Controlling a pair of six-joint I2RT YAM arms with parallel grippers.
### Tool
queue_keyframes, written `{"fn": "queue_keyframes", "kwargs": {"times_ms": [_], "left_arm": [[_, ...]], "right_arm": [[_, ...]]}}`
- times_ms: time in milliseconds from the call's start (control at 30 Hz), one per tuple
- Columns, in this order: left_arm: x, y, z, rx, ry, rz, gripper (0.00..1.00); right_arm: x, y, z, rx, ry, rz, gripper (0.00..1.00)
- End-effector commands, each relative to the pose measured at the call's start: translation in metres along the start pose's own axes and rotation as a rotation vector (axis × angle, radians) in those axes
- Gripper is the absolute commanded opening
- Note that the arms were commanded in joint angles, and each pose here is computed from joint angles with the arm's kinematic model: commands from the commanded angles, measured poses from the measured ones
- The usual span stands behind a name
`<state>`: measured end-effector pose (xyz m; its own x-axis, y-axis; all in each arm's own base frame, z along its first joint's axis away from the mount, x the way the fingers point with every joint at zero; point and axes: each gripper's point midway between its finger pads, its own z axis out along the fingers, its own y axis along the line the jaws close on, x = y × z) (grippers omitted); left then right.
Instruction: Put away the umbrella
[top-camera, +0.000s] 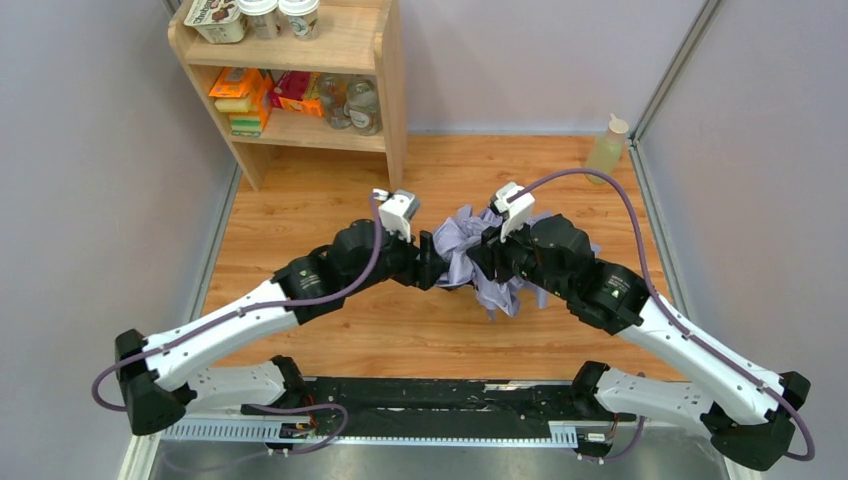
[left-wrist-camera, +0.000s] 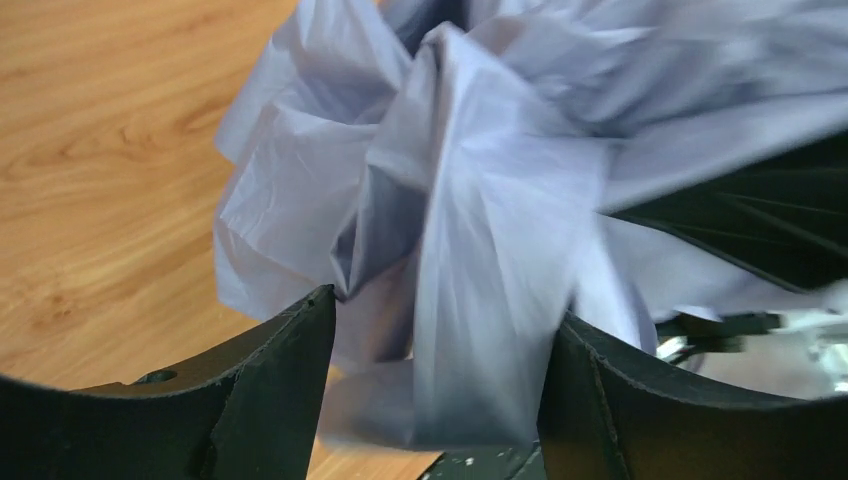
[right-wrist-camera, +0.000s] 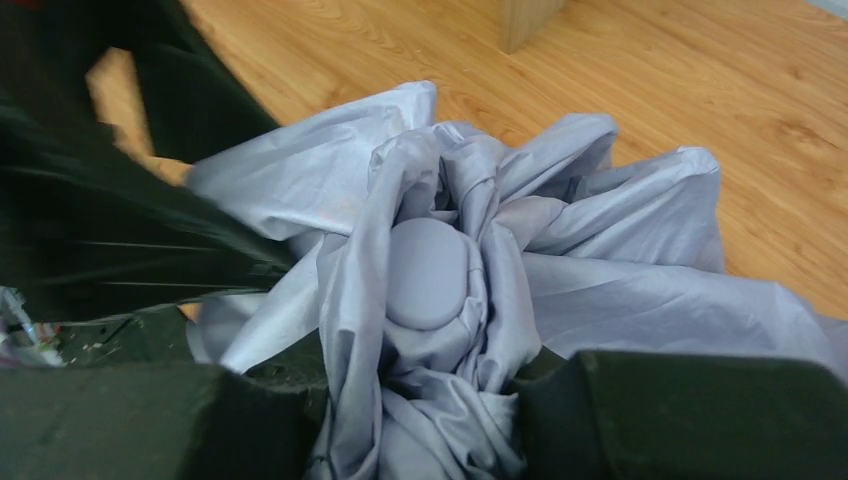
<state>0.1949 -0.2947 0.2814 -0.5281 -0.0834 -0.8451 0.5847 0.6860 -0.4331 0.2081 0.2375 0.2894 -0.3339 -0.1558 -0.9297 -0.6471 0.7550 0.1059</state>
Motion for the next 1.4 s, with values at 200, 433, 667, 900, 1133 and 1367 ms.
{"fn": "queue_keyframes", "kwargs": {"times_ms": [200, 433, 667, 900, 1133, 1367], "left_arm": [[0.046, -0.019, 0.020, 0.238, 0.116, 0.123, 0.07], [0.069, 0.011, -0.009, 0.249, 0.060, 0.338, 0.00], [0.032, 0.066, -0.003, -0.180, 0.041, 0.189, 0.58], [0.015, 0.109, -0.032, -0.477, -0.038, 0.080, 0.74], [0.003, 0.107, -0.074, -0.386, -0.244, -0.033, 0.73], [0.049, 0.118, -0.082, -0.337, -0.227, -0.176, 0.70]], "right_arm": [[-0.032, 0.037, -0.049, -0.259, -0.075, -0.047, 0.00], [-0.018, 0.054, -0.075, -0.413, -0.009, -0.111, 0.00], [-0.030, 0.010, -0.048, -0.139, 0.037, -0.158, 0.00], [-0.088, -0.099, -0.034, 0.521, 0.088, -0.415, 0.00], [-0.106, -0.131, 0.020, 0.842, 0.135, -0.741, 0.00], [0.053, -0.084, 0.122, 0.603, 0.445, -0.911, 0.00]]}}
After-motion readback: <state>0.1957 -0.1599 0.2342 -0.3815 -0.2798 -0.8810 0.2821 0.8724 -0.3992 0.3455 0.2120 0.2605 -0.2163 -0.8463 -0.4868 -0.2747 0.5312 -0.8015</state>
